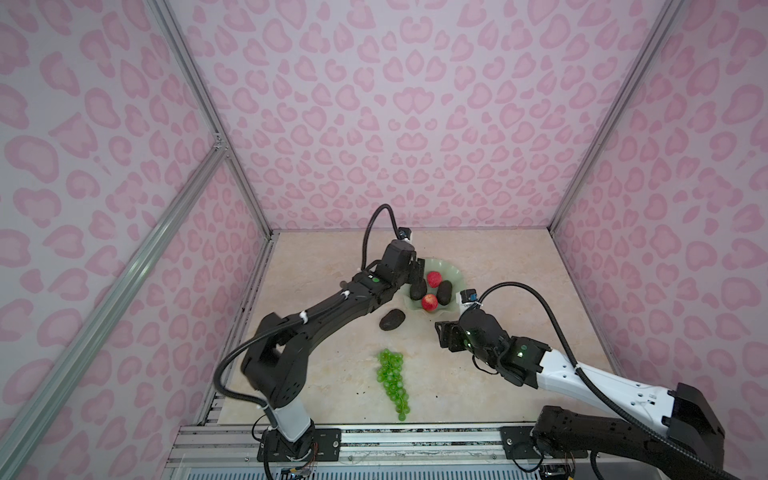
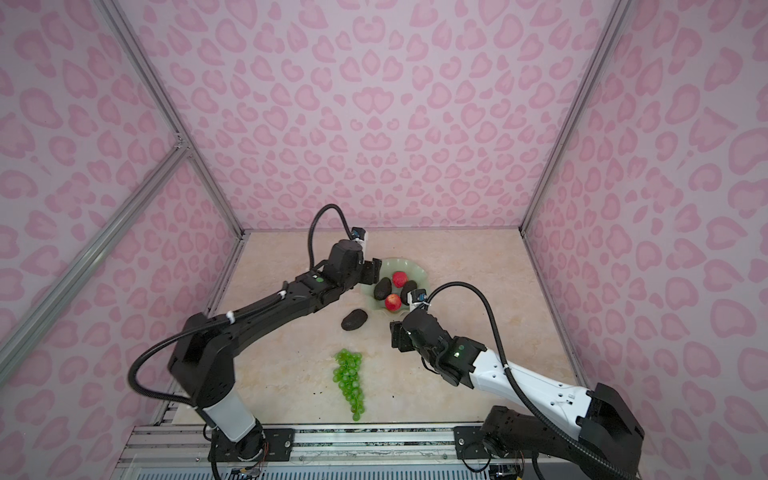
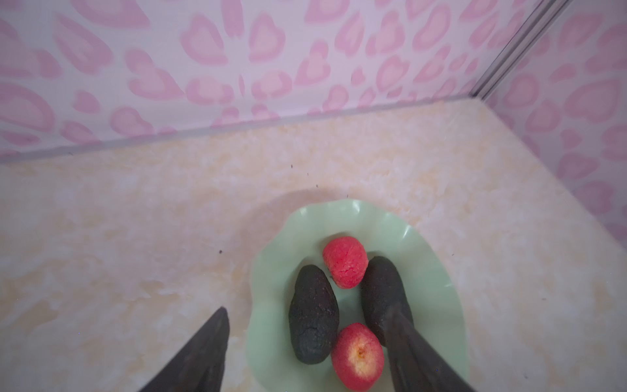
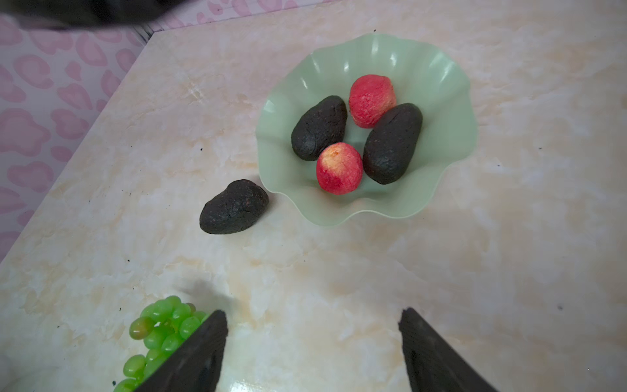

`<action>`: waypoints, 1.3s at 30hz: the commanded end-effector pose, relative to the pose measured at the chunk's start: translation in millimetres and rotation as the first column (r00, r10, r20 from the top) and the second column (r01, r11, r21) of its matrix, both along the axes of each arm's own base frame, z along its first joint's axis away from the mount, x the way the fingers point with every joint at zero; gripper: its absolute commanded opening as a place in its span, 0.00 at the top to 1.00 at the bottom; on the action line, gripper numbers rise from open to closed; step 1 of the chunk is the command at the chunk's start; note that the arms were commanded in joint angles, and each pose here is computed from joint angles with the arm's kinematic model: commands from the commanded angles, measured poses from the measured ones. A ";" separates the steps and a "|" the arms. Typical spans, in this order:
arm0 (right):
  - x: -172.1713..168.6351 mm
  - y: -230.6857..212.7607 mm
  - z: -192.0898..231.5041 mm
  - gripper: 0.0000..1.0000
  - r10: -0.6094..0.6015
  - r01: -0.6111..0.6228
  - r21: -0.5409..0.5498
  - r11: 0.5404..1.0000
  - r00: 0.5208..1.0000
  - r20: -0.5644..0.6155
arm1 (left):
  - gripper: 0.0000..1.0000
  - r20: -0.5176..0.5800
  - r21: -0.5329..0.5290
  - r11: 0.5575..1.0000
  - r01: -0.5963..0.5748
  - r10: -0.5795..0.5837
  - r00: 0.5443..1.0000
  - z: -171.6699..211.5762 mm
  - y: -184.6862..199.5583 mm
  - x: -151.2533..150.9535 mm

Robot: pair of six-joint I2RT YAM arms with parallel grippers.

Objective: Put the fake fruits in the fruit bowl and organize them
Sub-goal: 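Grasp the last dark avocado with the right gripper while the left arm withdraws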

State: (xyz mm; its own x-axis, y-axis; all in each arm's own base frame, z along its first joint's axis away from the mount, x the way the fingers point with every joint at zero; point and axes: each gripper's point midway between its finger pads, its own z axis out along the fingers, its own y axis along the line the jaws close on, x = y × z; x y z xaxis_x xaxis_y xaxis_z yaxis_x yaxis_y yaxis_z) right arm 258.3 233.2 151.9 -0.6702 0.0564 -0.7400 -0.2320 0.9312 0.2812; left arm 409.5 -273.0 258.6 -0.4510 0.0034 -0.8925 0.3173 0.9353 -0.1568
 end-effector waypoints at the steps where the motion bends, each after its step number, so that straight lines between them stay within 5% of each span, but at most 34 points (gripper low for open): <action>1: 4.3 27.4 -6.3 0.20 0.011 -0.009 0.053 0.999 0.999 -0.034 | 0.26 0.304 -0.219 0.975 -0.036 0.103 0.947 143.3 64.3 -56.8; 10: 17.4 93.5 -49.0 0.20 0.045 -0.027 0.108 0.994 0.984 -0.170 | 0.22 0.268 -0.226 0.951 -0.211 0.269 0.925 94.1 151.2 -118.5; 23: 48.9 133.2 -85.0 0.22 -0.032 0.057 0.111 0.992 0.975 -0.218 | 0.16 0.177 -0.240 0.915 -0.323 0.369 0.912 31.9 209.5 -174.7; 34: 73.8 154.4 -127.3 0.29 -0.073 0.061 -0.065 0.996 0.974 -0.215 | 0.14 0.172 -0.217 0.913 -0.345 0.384 0.907 24.2 222.4 -186.7; 39: 83.3 154.4 -133.1 0.47 -0.068 0.041 -0.158 0.987 0.983 -0.172 | 0.14 0.176 -0.220 0.910 -0.351 0.391 0.904 25.1 226.0 -189.8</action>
